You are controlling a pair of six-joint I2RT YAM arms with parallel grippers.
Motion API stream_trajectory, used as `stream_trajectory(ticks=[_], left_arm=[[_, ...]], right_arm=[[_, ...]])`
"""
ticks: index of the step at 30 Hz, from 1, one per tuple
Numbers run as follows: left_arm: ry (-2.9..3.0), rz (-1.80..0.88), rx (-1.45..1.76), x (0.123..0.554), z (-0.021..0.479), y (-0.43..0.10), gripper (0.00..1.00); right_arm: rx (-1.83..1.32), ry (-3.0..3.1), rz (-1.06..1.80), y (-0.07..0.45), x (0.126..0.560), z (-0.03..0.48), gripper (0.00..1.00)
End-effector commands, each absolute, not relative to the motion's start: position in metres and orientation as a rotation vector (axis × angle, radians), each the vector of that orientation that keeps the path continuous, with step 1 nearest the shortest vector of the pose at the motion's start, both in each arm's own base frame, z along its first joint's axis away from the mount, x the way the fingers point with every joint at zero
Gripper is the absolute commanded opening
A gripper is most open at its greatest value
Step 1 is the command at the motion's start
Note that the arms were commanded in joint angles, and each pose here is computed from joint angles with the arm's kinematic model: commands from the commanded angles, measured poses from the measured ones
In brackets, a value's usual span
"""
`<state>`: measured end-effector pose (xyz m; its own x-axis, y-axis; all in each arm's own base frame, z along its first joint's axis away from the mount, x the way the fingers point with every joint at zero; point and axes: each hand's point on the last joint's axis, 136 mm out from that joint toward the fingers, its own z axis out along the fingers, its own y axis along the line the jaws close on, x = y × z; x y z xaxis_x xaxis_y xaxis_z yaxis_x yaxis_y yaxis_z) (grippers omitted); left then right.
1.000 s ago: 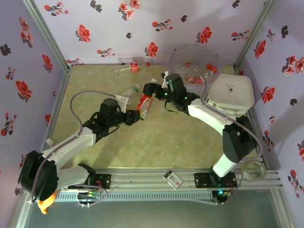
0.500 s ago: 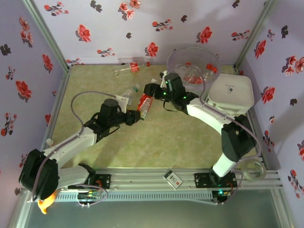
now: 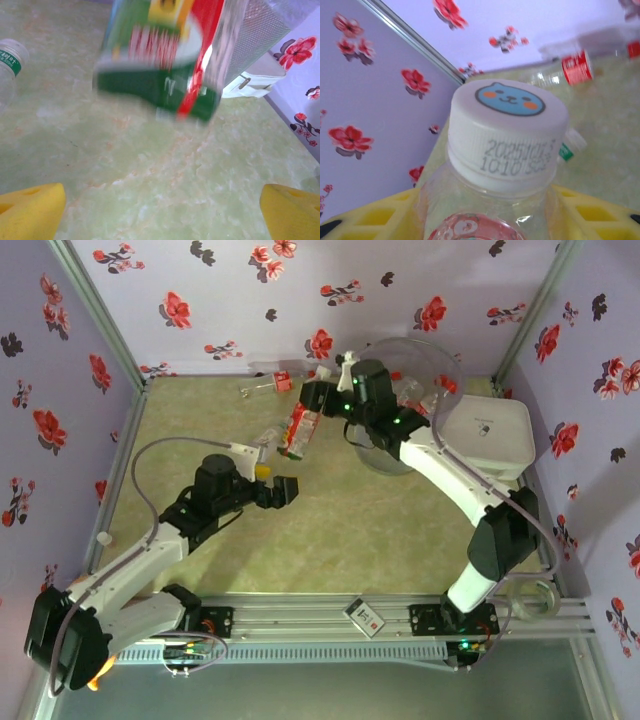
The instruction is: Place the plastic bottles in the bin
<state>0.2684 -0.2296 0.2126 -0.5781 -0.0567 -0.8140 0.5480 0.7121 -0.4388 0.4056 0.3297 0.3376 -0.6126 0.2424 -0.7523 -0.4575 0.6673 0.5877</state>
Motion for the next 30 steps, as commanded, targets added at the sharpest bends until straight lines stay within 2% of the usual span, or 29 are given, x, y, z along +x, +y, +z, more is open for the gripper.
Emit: stream_trajectory(ticks=[1, 5, 10, 18, 30], left_arm=[[2.067, -0.83, 0.367, 0.267, 0.201, -0.219, 1.0], [2.077, -0.822, 0.367, 0.269, 0.197, -0.219, 1.0], [2.113, -0.803, 0.374, 0.274, 0.188, -0.22, 1.0], [2.124, -0.807, 0.371, 0.28, 0.181, -0.224, 1.0], [2.161, -0.792, 0.359, 0.284, 0.171, -0.222, 1.0]], right_arm=[[-0.161, 1.88, 0.891, 0.301, 0.411, 0.388, 0.54], [-0.089, 1.77, 0.866, 0.261, 0.416, 0.432, 0.54], [0.052, 1.668, 0.772, 0.179, 0.423, 0.471, 0.53], [0.254, 1.63, 0.624, 0.074, 0.452, 0.477, 0.52], [0.128, 1.961, 0.548, 0.083, 0.512, 0.394, 0.52]])
